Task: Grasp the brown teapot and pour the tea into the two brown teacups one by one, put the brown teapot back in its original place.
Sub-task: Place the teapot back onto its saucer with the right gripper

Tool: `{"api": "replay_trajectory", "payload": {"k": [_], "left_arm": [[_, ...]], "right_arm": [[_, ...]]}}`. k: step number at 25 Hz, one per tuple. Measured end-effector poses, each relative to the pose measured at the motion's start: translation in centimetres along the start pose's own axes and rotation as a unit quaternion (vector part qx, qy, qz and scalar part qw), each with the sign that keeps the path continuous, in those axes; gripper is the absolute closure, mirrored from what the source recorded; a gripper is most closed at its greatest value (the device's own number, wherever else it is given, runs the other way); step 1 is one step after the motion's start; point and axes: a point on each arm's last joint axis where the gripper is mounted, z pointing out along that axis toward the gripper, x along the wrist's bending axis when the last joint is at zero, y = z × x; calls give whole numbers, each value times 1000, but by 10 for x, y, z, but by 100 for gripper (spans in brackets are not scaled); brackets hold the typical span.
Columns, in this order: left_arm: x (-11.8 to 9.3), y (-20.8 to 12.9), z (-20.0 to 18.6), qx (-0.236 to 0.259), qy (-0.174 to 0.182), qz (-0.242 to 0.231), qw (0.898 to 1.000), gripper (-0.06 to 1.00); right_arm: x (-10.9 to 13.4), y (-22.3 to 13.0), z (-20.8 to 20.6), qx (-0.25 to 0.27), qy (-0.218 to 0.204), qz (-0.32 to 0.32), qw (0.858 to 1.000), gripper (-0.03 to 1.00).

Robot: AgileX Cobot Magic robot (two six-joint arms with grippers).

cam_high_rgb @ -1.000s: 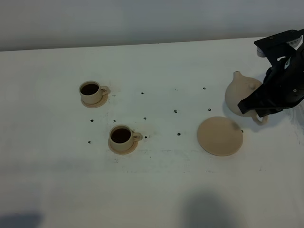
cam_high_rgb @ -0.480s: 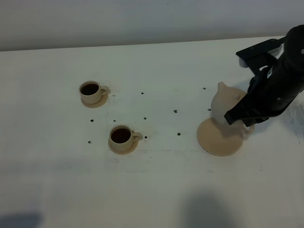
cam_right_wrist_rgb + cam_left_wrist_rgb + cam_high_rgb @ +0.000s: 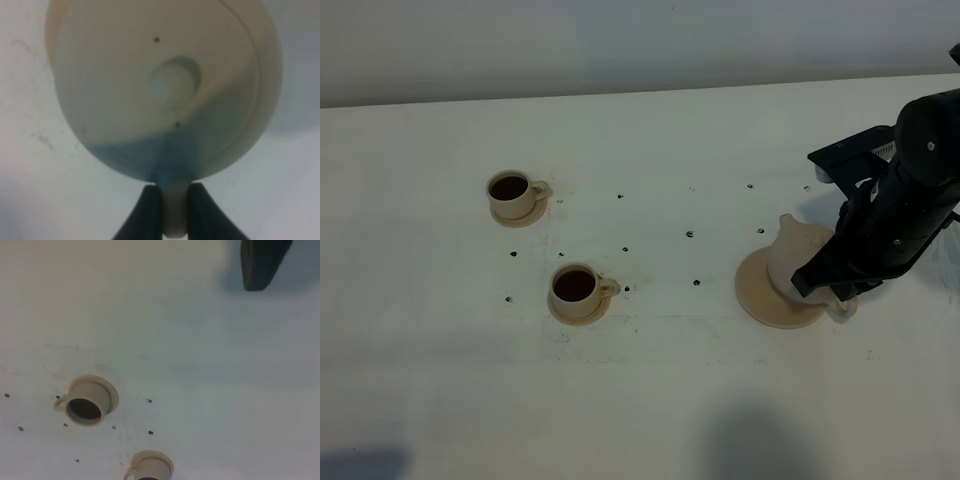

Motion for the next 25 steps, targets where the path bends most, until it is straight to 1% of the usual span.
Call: {"api": "replay_trajectory", "payload": {"k": [6,18,25], "left_arm": [[0,0,0,0,0,0,1000,40],[0,0,0,0,0,0,1000,40],[0,0,0,0,0,0,1000,40]], "right_arm": [[1,2,0,-14,3,-1,1000,86],[20,5,2,-25,10,-31,999,86],[18,7,23,4,11,-28,1000,86]]}}
